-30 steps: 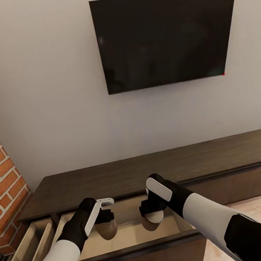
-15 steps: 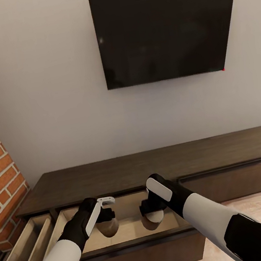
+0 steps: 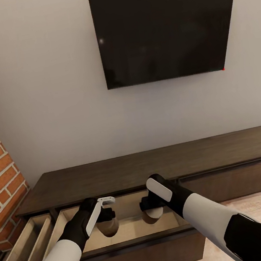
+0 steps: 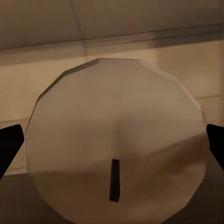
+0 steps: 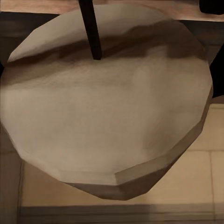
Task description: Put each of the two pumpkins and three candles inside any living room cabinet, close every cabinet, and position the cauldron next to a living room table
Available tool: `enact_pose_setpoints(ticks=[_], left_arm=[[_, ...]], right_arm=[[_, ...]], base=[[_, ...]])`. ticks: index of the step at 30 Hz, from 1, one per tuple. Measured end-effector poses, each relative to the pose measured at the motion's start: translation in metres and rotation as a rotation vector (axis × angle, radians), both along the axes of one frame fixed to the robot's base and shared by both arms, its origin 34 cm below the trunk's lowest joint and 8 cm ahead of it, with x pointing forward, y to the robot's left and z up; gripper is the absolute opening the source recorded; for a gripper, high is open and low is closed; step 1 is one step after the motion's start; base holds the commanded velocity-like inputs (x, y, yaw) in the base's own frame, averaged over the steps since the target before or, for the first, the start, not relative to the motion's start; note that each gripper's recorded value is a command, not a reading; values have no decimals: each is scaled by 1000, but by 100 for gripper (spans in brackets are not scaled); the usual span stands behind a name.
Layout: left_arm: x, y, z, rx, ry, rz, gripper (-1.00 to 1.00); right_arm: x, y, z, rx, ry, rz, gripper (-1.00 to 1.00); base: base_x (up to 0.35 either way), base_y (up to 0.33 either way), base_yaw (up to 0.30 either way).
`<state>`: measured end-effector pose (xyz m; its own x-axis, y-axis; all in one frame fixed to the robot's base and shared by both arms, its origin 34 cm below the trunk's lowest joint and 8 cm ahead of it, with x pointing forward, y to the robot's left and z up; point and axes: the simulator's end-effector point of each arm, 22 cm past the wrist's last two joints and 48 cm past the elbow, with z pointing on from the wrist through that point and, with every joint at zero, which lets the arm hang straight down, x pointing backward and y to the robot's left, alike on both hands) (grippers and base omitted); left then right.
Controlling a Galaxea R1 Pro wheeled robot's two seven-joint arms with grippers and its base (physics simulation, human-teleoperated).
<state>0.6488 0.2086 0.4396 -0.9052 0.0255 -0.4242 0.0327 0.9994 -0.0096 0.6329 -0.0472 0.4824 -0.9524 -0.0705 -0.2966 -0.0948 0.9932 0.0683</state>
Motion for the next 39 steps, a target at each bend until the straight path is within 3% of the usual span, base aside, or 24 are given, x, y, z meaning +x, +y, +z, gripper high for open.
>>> enact_pose_setpoints(ticks=[12, 19, 39], left_arm=[[-5, -6, -16, -7, 1, -5, -100], [-9, -23, -32, -24, 24, -19, -100], [-10, -34, -30, -31, 23, -29, -100]], right_arm=[[-5, -3, -19, -4, 5, -12, -100], [-7, -3, -35, -4, 25, -13, -100], [-7, -3, -35, -3, 24, -13, -100]], base=[[0, 0, 0], [0, 0, 0], [88, 0, 0]])
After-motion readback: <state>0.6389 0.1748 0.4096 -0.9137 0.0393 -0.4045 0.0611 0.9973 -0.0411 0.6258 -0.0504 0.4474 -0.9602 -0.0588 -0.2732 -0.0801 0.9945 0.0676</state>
